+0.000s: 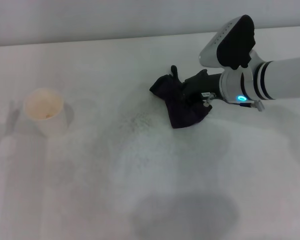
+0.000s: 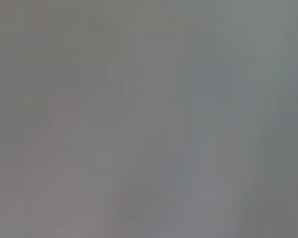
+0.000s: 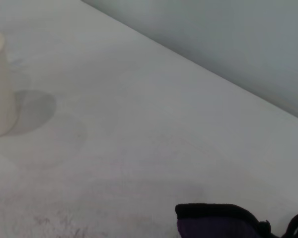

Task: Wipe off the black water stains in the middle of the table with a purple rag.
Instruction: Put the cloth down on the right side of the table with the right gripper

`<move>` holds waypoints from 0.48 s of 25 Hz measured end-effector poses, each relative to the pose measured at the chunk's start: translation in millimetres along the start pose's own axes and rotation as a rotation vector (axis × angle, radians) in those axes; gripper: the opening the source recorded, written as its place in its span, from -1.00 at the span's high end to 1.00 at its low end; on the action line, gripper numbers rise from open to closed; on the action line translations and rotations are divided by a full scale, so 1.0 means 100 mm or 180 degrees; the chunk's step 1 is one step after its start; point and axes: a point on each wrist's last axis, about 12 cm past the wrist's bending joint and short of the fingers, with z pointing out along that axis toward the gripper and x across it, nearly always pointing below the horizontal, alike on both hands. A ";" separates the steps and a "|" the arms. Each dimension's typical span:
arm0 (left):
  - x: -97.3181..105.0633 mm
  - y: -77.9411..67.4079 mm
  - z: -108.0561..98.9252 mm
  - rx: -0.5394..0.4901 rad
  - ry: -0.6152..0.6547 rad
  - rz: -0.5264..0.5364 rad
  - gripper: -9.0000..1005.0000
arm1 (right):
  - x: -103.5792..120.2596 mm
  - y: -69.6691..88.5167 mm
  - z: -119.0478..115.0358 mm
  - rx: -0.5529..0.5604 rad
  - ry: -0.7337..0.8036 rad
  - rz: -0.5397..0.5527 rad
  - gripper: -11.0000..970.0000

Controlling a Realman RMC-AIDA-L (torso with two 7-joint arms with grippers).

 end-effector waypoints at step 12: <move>-0.01 -0.01 0.01 0.0006 -0.0026 -0.0024 -0.74 | -0.06 0.05 0.00 -0.0132 -0.0034 -0.0055 0.76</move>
